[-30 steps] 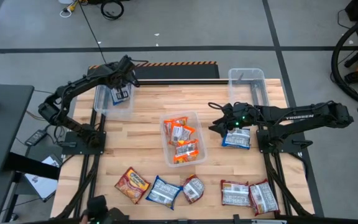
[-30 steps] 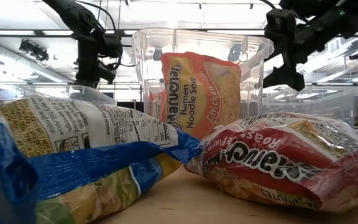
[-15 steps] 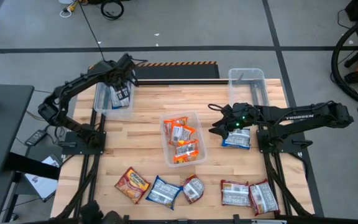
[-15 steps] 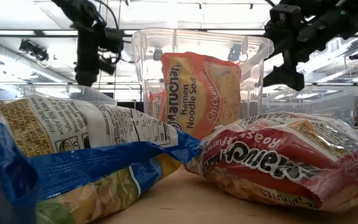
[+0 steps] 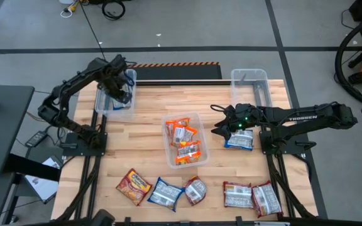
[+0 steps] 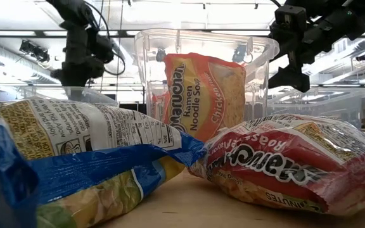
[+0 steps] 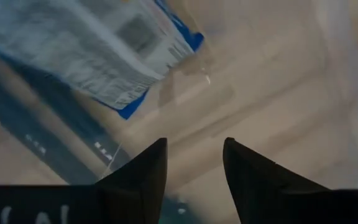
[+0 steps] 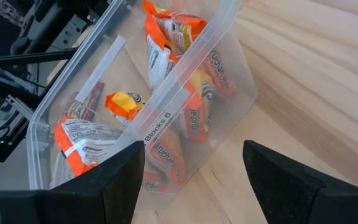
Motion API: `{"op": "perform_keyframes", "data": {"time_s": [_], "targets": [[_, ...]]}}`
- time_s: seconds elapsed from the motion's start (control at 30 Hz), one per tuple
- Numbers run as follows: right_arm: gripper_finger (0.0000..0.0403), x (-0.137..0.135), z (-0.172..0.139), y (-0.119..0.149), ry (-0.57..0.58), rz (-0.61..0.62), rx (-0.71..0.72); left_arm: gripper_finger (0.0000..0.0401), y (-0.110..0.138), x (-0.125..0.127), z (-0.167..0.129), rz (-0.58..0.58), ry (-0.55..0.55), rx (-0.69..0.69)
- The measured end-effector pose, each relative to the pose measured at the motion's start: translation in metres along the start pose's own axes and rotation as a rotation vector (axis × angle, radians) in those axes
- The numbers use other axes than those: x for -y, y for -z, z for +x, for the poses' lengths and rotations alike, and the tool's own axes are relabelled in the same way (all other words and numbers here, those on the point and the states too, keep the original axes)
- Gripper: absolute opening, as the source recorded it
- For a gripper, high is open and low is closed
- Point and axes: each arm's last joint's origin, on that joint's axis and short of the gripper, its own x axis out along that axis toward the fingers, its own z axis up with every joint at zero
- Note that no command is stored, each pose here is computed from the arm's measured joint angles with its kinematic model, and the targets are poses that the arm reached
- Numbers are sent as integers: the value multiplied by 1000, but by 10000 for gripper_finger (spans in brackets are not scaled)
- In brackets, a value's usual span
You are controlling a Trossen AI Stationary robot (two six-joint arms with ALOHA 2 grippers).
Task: Sort Maruchan noodles
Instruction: Put the blue noodle pack into the left transparent bin
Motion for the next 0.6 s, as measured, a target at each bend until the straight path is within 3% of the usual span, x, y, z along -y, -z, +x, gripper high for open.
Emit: {"op": "perform_keyframes", "data": {"time_s": [0.37,0.5,0.6], "targets": [[277,0,0,0,0,-10,-1,159,2,-6,32,222,19,18],[277,0,0,0,-6,-9,-5,138,7,-5,44,312,87,-2],[277,0,0,0,-5,7,-5,109,3,-6,58,311,91,-32]]}}
